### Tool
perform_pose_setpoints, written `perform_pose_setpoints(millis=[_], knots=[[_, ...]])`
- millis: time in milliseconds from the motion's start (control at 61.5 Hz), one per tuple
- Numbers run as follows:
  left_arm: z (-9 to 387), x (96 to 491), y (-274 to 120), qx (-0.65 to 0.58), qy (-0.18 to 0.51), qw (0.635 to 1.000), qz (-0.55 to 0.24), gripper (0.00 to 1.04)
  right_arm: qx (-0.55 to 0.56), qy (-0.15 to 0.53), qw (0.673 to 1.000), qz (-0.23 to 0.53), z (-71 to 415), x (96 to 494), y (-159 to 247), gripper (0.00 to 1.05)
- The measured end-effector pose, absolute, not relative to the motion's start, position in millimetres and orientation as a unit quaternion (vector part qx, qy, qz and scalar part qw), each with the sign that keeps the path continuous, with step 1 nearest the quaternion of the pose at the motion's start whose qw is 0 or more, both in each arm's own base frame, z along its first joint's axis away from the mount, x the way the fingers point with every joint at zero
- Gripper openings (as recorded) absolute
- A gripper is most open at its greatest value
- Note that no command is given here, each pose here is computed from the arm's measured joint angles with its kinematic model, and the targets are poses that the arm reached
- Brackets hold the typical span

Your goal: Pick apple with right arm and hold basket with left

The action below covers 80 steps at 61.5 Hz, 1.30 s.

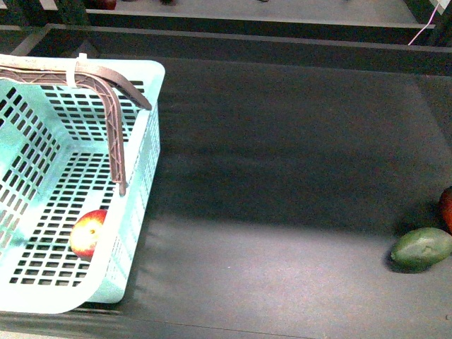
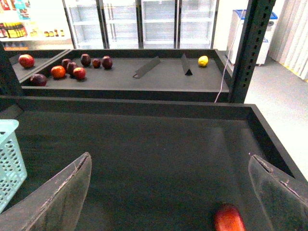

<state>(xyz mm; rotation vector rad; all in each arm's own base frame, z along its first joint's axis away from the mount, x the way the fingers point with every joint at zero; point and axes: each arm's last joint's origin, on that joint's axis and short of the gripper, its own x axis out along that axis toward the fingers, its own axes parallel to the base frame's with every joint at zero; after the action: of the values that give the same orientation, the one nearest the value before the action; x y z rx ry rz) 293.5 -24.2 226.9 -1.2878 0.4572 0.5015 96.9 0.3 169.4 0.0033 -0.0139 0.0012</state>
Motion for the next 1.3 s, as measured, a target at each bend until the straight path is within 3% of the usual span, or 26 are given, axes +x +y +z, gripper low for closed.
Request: perform_pose_setpoints(millis=[98, 195, 260, 309, 439, 585, 1301], knots=[[232.9, 290.3, -26.5, -0.587, 0.204, 0.753, 0.217, 0.98, 0.002, -0.007, 1.000, 0.001, 169.4, 96.9, 0.3, 0.96], [211.2, 282.8, -24.4, -0.444, 0.132, 0.883, 0.069, 0.79, 0.002, -0.007, 1.000, 0.001, 169.4, 96.9, 0.3, 0.96], [201.9, 265.7, -21.5, -0.303, 0.072, 0.950, 0.018, 0.67, 0.002, -0.007, 1.000, 0.001, 169.4, 96.9, 0.3, 0.96], [203.7, 254.4, -19.0, -0.209, 0.031, 0.977, 0.002, 0.58, 0.002, -0.007, 1.000, 0.001, 169.4, 96.9, 0.3, 0.96], [204.5, 230.3, -12.9, -0.062, -0.007, 0.998, 0.000, 0.33, 0.002, -0.007, 1.000, 0.001, 169.4, 96.9, 0.3, 0.96], [189.5, 206.9, -2.6, -0.019, 0.005, 1.000, -0.005, 0.04, 0.002, -0.007, 1.000, 0.000, 169.4, 96.9, 0.2, 0.96], [165.6, 140.6, -0.4, -0.006, 0.002, 1.000, -0.002, 0.03, 0.002, -0.007, 1.000, 0.001, 169.4, 96.9, 0.3, 0.96]])
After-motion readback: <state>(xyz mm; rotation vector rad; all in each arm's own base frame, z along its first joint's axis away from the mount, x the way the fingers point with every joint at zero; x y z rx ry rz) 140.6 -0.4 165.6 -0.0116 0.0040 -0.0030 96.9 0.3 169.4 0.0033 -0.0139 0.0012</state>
